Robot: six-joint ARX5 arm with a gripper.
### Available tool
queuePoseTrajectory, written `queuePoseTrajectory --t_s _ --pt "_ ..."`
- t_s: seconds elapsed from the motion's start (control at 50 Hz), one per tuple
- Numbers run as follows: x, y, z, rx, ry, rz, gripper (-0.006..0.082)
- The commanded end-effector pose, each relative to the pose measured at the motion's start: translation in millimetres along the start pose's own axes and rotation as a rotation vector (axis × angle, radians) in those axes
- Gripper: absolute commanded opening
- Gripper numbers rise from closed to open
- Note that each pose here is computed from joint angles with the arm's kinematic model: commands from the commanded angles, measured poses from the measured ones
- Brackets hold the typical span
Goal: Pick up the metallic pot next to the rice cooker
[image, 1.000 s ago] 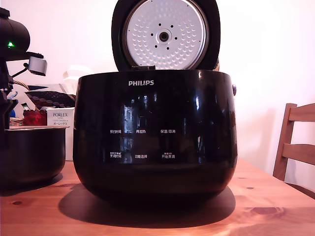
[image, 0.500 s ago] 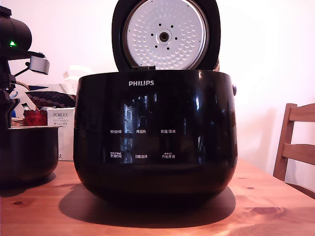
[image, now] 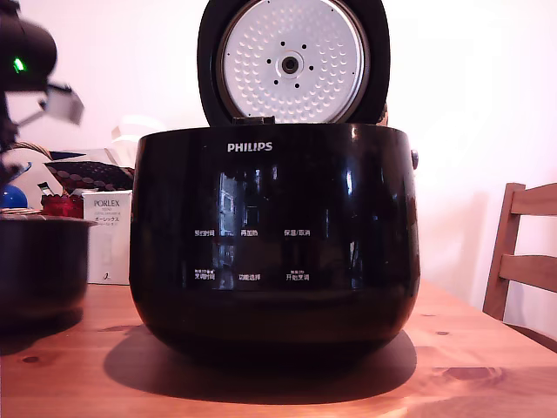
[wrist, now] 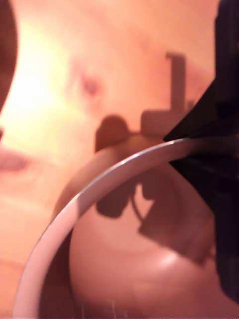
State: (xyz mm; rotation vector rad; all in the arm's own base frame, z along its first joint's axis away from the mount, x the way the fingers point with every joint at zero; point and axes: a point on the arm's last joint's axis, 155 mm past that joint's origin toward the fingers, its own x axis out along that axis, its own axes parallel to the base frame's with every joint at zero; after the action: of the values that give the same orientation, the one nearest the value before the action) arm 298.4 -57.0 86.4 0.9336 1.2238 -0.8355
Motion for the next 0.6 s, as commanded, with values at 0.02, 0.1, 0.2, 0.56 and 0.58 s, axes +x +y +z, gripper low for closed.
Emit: queuePoseTrajectory --t_s 0.02,0.1,0.2,0.56,0.58 --pt "-18.4 4.6 3.3 0.019 -0.023 0.075 -0.0024" --pt "-29.6 1.4 2.8 0.047 -0.022 0.098 -0.0024" --pt "-44.0 -4.0 -0.9 0.072 -0.009 0.127 -0.0024" --pt "-98.2 -39.2 -2.5 0.108 -0.025 0.113 -0.0024" --pt "-102.5 -40.2 -1.6 0.113 -0.029 0.116 -0.0024"
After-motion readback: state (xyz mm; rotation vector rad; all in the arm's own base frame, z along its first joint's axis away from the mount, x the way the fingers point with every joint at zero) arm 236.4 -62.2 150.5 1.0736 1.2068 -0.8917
